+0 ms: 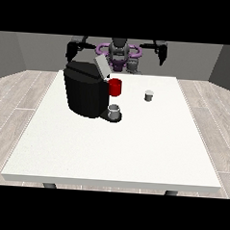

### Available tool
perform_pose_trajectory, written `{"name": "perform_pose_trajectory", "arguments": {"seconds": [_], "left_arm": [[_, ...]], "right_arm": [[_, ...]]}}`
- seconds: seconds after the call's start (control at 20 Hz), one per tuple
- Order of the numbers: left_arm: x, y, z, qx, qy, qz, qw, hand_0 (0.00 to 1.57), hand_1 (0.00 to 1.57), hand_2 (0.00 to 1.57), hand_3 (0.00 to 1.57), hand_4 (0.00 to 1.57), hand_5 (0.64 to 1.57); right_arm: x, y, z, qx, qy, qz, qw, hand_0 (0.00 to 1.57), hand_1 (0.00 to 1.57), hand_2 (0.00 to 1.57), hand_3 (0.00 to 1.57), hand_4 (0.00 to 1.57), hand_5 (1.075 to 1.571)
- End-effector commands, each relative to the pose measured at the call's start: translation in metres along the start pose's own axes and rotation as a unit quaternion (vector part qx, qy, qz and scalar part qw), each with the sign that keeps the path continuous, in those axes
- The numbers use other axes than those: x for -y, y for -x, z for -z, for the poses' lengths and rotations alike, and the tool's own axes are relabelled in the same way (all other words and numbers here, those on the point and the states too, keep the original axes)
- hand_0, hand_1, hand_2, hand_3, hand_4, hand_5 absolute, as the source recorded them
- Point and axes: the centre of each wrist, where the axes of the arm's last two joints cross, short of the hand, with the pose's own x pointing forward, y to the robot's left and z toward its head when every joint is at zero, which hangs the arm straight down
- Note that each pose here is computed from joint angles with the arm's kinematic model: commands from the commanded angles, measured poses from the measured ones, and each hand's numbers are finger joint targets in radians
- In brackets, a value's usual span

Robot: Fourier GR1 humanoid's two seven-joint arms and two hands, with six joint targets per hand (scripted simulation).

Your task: Insert the coffee pod into the coffee machine and close the lid

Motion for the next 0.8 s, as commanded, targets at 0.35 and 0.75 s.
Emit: {"name": "perform_pose_trajectory", "arguments": {"seconds": [0.35, 0.75], "left_arm": [[-0.065, -0.013, 0.046, -0.028, -0.022, 0.088, 0.996, 0.00, 0.00, 0.00, 0.00, 0.00, 1.571], [-0.091, -0.017, 0.085, -0.075, -0.031, 0.125, 0.989, 0.00, 0.00, 0.00, 0.00, 0.00, 1.571]], "right_arm": [[-0.011, -0.017, 0.009, 0.063, -0.006, 0.023, 0.9977, 0.00, 0.00, 0.00, 0.00, 0.18, 1.571], [-0.042, -0.048, 0.022, 0.091, -0.034, 0.030, 0.9949, 0.00, 0.00, 0.00, 0.00, 0.23, 1.571]]}}
